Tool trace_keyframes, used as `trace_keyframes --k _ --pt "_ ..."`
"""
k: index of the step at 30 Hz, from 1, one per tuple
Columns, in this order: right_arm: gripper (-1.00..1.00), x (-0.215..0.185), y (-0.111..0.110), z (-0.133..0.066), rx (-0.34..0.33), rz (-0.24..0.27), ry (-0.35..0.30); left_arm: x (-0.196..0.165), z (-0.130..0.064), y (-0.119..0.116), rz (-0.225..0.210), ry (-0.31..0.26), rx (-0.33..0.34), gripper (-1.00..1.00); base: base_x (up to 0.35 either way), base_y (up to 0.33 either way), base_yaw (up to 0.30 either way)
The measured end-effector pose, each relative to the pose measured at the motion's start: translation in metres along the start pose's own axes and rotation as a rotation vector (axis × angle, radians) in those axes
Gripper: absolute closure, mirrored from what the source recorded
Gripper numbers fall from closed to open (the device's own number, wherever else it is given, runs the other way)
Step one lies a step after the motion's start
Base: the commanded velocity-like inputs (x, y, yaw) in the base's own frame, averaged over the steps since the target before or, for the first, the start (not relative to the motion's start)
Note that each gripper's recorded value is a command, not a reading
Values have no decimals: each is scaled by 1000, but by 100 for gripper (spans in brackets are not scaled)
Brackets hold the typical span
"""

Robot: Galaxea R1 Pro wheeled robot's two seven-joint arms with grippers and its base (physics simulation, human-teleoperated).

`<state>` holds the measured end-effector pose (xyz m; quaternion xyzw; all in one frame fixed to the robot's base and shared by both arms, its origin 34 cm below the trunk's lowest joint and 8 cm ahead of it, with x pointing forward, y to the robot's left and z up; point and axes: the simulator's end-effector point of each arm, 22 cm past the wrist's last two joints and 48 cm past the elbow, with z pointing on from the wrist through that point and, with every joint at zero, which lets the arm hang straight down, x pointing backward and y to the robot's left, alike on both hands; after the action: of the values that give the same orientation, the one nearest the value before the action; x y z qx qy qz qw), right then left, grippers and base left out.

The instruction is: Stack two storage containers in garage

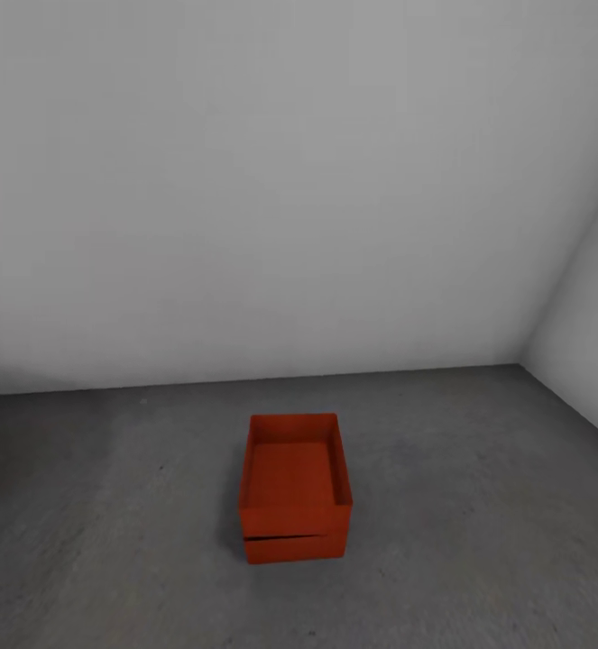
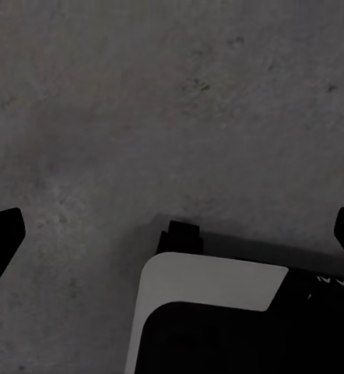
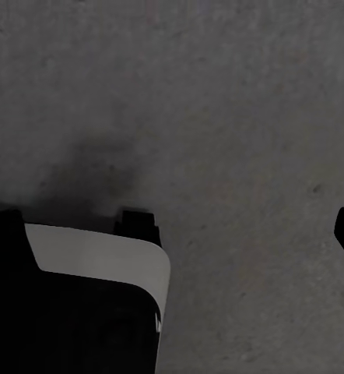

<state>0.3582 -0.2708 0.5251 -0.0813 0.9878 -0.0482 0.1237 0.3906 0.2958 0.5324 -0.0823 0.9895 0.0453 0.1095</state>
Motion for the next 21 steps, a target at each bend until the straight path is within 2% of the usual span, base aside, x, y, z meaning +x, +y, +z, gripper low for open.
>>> trace_keyframes --k 21 --pt "-100 -14 -3 -4 6 3 -33 -14 -6 -2 -4 -34 5 -100 0 0 0"
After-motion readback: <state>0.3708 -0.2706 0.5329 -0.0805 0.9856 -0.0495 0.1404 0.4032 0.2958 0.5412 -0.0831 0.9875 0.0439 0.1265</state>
